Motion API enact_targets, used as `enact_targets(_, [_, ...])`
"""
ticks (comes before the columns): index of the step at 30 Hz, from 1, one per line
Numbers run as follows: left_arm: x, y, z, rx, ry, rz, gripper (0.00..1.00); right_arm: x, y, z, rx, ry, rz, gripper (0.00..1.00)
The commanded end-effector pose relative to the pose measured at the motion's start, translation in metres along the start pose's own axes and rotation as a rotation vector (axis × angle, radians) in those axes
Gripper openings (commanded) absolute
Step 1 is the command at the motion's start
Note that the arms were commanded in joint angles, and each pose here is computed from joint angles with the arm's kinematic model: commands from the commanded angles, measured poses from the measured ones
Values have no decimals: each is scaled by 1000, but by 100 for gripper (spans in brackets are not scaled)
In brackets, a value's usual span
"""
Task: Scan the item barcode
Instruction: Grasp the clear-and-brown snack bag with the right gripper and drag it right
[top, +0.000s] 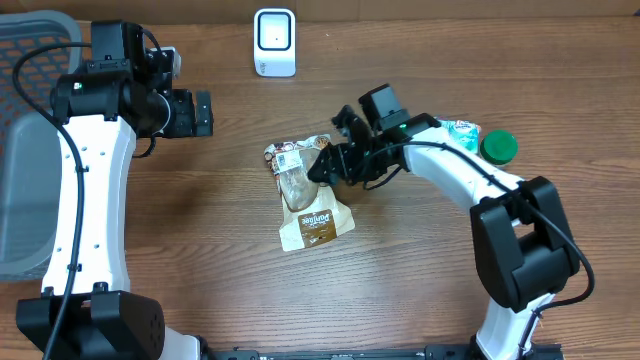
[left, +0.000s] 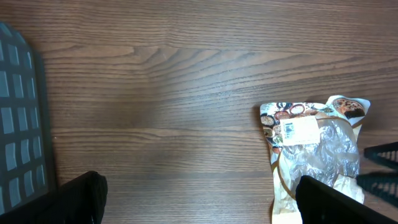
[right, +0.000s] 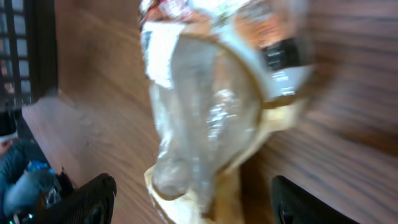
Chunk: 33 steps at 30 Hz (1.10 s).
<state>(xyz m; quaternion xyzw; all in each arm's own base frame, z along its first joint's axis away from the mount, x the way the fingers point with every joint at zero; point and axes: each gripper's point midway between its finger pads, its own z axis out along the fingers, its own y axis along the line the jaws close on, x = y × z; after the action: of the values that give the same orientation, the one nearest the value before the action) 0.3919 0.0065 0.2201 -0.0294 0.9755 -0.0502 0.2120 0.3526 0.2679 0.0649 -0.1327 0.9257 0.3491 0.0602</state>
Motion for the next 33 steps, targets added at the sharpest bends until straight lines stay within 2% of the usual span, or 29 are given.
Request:
enact_targets(1, [-6, -2, -2, 8, -15, 22, 100, 0, 3, 3, -22, 5, 25, 77])
enact_targets(7, [-6, -2, -2, 8, -15, 22, 100, 13, 7, 29, -124, 85, 72, 78])
enact_targets(9, [-6, -2, -2, 8, -15, 22, 100, 15, 7, 35, -139, 104, 139, 73])
enact_targets(13, [-6, -2, -2, 8, -15, 22, 100, 20, 8, 47, -124, 122, 178, 65])
enact_targets(22, [-6, -2, -2, 8, -15, 22, 100, 22, 10, 71, 28, 81, 230, 64])
enact_targets(29, [-6, -2, -2, 8, -15, 22, 99, 30, 20, 89, 43, 87, 231, 54])
enact_targets(33, [-6, -2, -2, 8, -15, 22, 100, 33, 20, 97, 27, 103, 269, 44])
